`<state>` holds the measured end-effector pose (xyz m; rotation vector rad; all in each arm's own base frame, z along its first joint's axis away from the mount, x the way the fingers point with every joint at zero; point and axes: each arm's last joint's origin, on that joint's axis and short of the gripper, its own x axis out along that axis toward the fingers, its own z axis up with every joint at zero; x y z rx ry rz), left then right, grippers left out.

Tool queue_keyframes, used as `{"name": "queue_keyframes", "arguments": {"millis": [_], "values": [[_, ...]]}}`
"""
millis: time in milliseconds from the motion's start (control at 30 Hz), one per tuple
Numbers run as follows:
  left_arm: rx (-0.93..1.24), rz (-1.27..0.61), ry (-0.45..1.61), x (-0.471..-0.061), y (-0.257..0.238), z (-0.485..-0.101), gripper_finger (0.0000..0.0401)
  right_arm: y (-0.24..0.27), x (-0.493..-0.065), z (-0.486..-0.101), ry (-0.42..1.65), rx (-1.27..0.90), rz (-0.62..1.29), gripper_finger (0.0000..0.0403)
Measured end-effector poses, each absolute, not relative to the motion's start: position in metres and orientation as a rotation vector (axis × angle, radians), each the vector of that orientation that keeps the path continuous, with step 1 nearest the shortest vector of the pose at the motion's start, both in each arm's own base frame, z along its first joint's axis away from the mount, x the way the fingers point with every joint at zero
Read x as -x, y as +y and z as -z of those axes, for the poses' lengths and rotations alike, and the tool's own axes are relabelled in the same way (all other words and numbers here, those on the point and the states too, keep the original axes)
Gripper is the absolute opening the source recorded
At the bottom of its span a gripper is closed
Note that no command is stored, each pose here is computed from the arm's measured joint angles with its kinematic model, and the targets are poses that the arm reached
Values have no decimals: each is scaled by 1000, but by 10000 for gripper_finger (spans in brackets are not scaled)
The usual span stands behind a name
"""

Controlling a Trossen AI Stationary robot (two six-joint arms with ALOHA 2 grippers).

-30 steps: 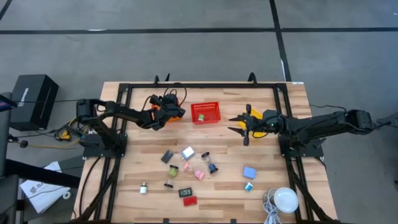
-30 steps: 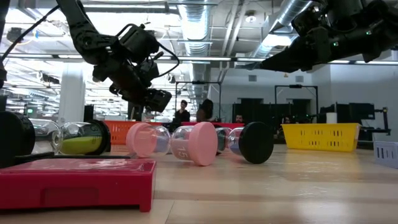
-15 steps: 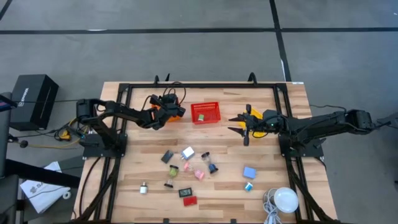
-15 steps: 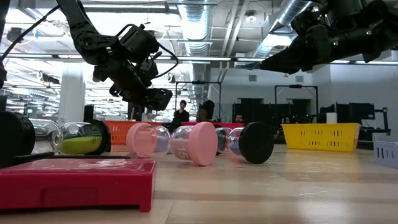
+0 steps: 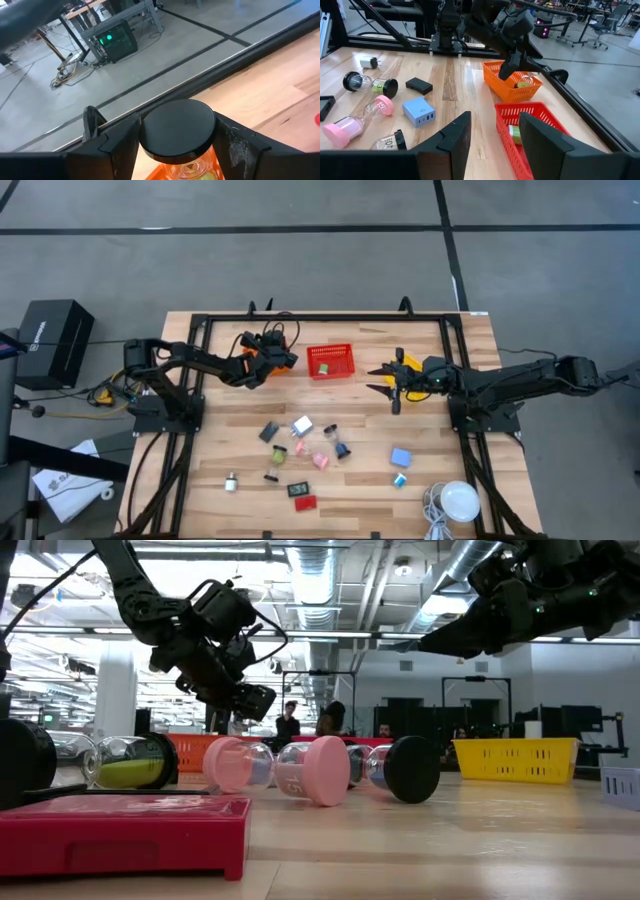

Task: Pick & Place Office items
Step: Put the left green hourglass into the orange bin, then put the top black digital clock into the yellow bin

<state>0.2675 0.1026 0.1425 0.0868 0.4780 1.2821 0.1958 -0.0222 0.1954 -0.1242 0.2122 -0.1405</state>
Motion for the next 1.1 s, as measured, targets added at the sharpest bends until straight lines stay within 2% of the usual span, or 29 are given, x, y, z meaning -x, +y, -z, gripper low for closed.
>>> {"name": "queue_keyframes", "arguments": {"millis": [633,1100], "values": [[-75,-1272,475,-268,102,-142,224,-22,-196,-194,223,124,140,159],[-66,-1273,449,-267,102,-148,283,-22,-196,-194,223,124,140,159]]}}
